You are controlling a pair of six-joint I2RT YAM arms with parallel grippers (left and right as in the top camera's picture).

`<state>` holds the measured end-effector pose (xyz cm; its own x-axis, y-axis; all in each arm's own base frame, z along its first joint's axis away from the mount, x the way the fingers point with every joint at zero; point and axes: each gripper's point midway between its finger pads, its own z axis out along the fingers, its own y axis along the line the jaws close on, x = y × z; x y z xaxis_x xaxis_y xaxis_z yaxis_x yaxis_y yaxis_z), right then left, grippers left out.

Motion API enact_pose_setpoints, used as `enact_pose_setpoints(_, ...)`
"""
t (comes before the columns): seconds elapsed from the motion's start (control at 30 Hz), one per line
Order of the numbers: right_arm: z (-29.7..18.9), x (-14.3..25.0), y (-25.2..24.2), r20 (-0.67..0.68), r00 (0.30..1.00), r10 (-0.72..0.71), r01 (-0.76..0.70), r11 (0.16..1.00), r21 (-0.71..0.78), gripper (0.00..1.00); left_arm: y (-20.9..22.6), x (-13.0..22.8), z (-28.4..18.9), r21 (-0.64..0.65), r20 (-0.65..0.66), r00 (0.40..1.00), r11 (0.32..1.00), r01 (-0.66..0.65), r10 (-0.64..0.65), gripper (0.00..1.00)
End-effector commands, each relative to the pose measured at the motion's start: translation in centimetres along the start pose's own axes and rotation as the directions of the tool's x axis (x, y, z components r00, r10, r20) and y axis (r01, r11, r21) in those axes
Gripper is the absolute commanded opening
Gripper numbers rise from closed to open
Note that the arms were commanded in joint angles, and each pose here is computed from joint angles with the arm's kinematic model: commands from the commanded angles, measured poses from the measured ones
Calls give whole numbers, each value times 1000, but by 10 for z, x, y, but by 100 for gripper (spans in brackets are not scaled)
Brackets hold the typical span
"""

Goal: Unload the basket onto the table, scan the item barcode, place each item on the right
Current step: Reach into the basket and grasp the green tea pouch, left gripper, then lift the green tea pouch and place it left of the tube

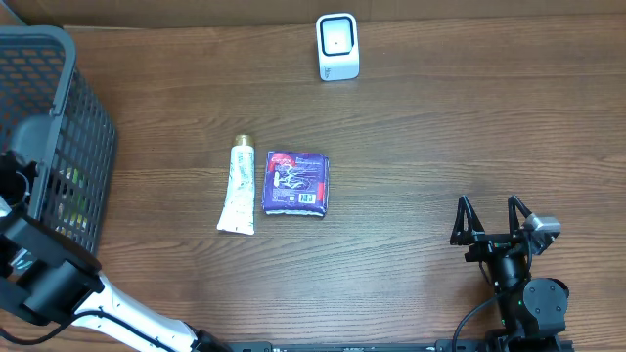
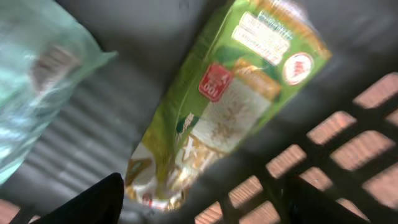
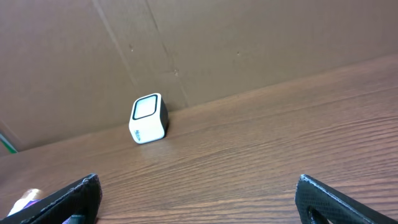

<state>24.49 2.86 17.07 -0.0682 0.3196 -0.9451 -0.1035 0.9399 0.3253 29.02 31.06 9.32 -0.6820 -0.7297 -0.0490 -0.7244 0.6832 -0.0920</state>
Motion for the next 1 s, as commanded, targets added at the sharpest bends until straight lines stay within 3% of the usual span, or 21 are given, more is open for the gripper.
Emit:
enact_pose_setpoints(0.0,0,2,1,5,1000,-4,4,1000,-9,100,-2,8,28,13,-20,995,995,-102,102,73)
enact_pose_setpoints(0.33,0,2,1,5,1000,-4,4,1000,-9,100,4,12,81,1,19,992,992,-124,124,70)
enact_pose_setpoints(0.37,0,2,1,5,1000,-4,4,1000,-9,100,5,14,85,-5,17,992,992,-125,125,65)
enact_pose_setpoints(0.4,0,2,1,5,1000,-4,4,1000,-9,100,7,15,88,-12,17,992,992,-124,124,53)
enact_pose_setpoints(0.43,0,2,1,5,1000,-4,4,1000,-9,100,9,15,90,-23,16,992,992,-124,124,35)
enact_pose_setpoints(0.47,0,2,1,5,1000,-4,4,1000,-9,100,13,15,90,-47,16,992,991,-123,124,4)
enact_pose_setpoints(0.73,0,2,1,5,1000,-4,4,1000,-9,100,13,-4,61,-70,52,991,990,-121,124,4)
enact_pose_setpoints(0.97,0,2,1,5,1000,-4,4,1000,-9,100,0,-46,-37,-87,188,980,995,-51,67,4)
